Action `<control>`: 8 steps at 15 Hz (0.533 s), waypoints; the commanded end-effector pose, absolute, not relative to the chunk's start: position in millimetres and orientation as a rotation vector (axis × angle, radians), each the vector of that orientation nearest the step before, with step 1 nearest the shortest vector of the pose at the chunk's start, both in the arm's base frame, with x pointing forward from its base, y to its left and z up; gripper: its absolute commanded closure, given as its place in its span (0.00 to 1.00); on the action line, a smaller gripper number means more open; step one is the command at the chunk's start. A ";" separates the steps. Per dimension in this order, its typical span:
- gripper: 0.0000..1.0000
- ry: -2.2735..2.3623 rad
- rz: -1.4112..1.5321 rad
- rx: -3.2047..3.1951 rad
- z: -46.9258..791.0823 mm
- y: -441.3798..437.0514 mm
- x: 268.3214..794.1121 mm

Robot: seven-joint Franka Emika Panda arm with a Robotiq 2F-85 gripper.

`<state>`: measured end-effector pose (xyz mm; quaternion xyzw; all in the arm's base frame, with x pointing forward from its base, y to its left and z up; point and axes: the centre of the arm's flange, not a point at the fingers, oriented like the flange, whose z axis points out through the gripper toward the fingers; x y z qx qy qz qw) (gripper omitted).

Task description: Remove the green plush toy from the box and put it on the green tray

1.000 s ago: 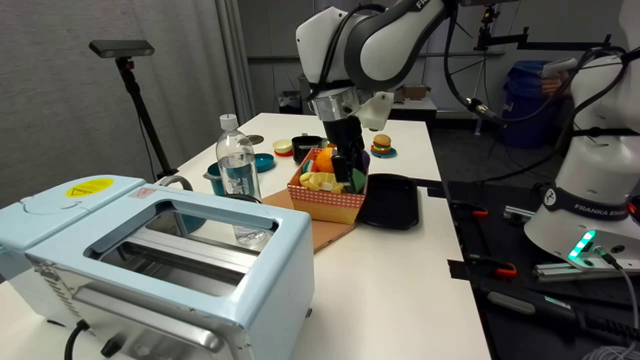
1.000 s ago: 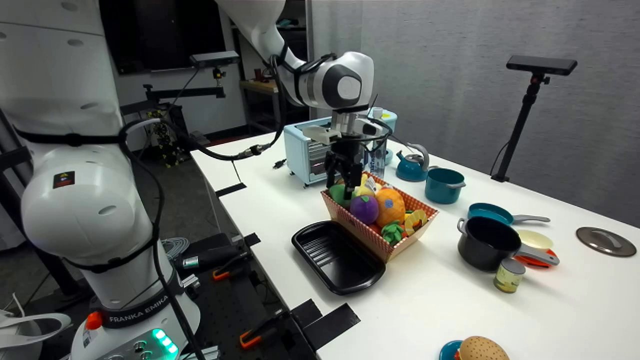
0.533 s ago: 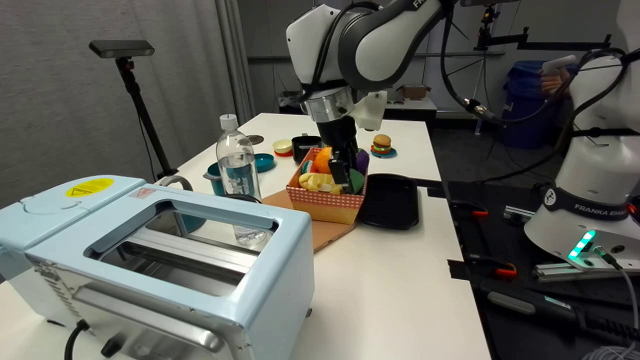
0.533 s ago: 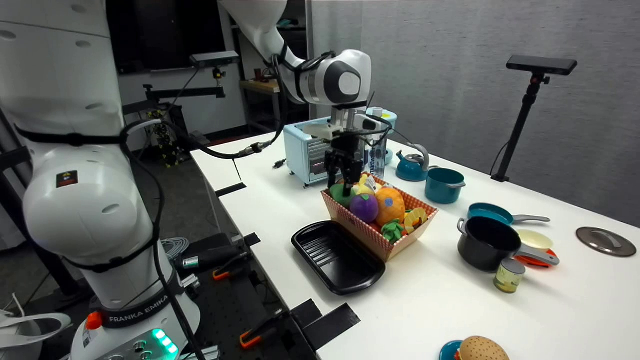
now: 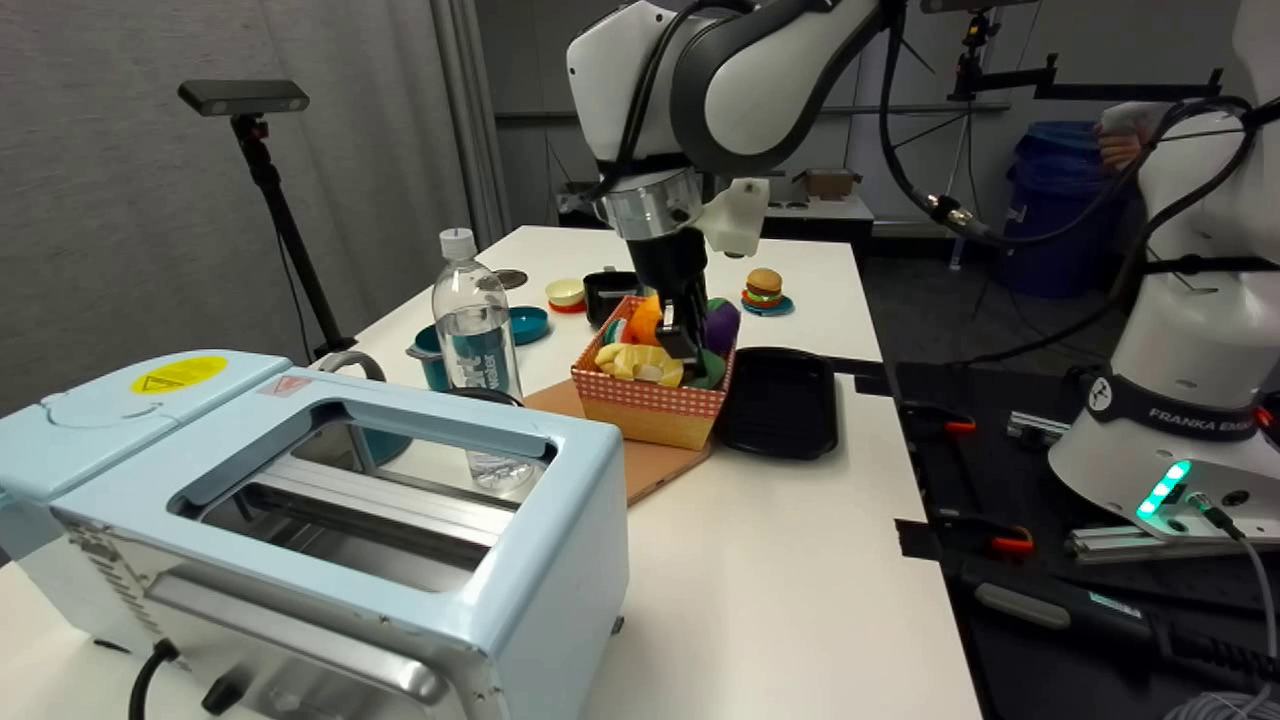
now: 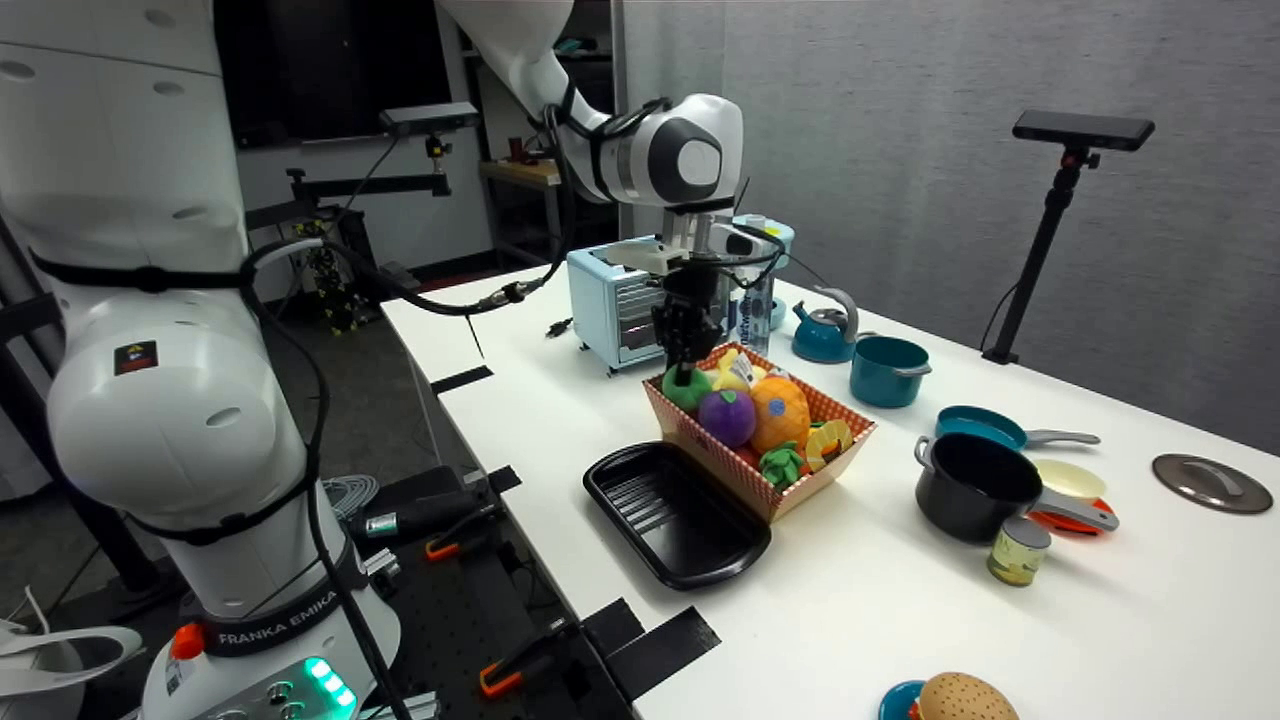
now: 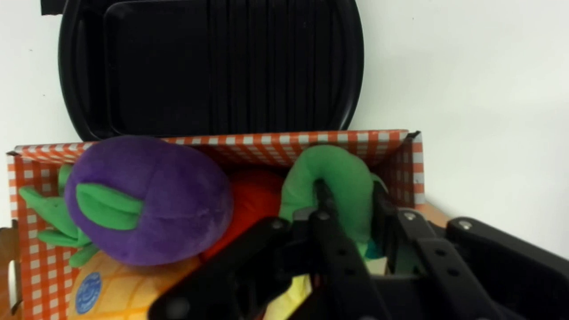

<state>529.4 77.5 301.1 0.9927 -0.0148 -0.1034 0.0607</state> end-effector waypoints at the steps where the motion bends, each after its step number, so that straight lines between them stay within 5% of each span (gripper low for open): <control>1: 0.96 -0.088 -0.318 3.023 316.2 66.4 522.7; 8: 0.96 -0.134 -0.286 3.032 348.3 51.0 472.0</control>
